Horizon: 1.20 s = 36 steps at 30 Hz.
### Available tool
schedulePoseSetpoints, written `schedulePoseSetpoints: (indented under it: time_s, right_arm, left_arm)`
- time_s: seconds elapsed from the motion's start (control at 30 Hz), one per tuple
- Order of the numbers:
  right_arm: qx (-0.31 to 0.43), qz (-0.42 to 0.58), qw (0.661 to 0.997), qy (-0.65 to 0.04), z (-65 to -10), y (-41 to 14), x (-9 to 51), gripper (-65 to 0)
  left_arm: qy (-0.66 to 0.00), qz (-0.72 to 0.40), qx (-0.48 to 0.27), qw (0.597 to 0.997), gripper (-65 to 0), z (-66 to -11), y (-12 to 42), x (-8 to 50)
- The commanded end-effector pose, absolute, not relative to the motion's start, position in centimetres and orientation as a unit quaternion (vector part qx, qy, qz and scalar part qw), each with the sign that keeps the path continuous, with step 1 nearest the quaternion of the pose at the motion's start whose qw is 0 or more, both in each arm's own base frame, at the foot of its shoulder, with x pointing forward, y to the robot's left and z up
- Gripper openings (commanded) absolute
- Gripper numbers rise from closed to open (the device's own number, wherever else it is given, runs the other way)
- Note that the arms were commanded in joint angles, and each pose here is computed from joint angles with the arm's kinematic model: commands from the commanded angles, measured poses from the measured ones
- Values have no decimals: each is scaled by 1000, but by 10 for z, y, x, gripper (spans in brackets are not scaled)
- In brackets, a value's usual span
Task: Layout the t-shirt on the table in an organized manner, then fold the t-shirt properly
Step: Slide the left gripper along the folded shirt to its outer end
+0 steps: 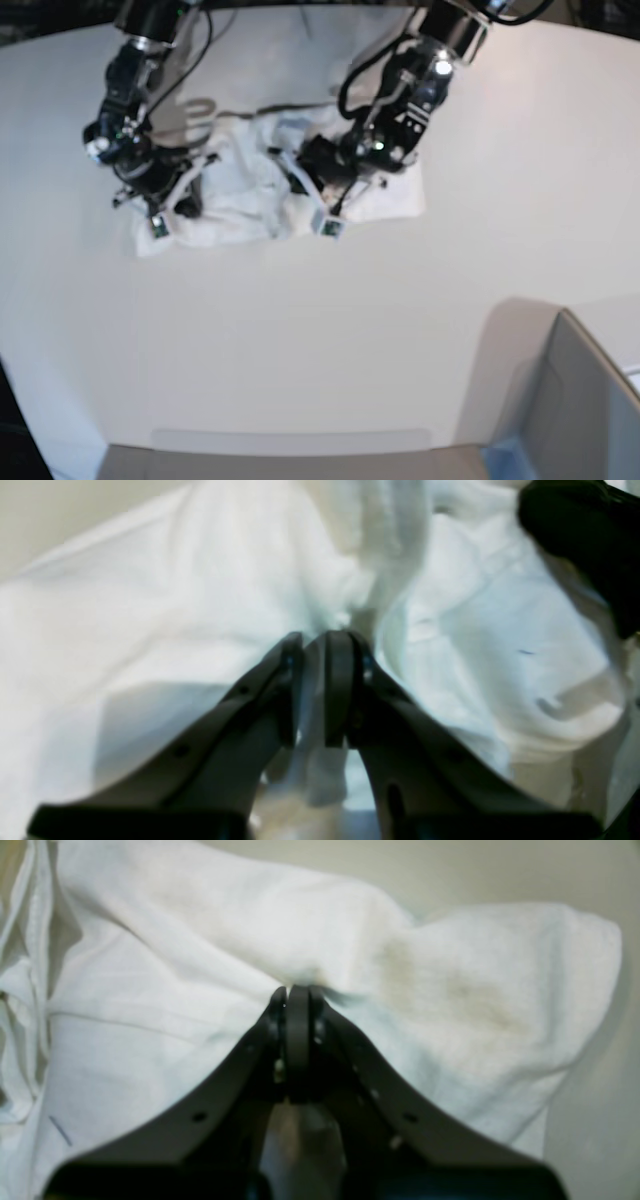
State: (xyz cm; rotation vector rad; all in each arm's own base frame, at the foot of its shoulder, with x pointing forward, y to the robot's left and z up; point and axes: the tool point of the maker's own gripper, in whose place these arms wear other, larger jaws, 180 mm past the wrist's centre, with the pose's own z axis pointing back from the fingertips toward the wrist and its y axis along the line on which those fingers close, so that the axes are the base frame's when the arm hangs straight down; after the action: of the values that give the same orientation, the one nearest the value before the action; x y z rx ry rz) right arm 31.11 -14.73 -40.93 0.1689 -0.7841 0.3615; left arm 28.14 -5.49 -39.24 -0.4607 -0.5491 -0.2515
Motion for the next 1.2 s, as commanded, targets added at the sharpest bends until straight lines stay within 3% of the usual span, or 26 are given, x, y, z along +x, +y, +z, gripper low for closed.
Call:
schedulePoseSetpoints:
  time_s: [0.0, 0.33, 0.57, 0.77, 0.9, 1.17]
  right_arm:
    - [55, 201, 935, -286, -441, -157, 278, -650]
    - [53, 202, 935, -286, -441, -159, 278, -650]
    - [52, 202, 934, -290, -438, -159, 282, -650]
    - [55, 201, 931, -299, -434, -158, 297, -650]
    - [56, 200, 927, -311, -426, -157, 313, -650]
    - [30, 204, 910, -358, -383, -157, 336, -650]
  left_arm:
    - [-284, -125, -239, 920, -571, -378, -63, 288]
    - [-347, -124, -216, 904, -571, -339, -16, 288]
    - [-323, -53, -162, 931, -571, -368, 54, 274]
    - [-283, -37, -137, 949, -571, -403, 73, 268]
    - [-269, -26, -111, 956, -571, -422, 89, 298]
    - [-280, -16, -99, 955, -571, -424, 98, 317]
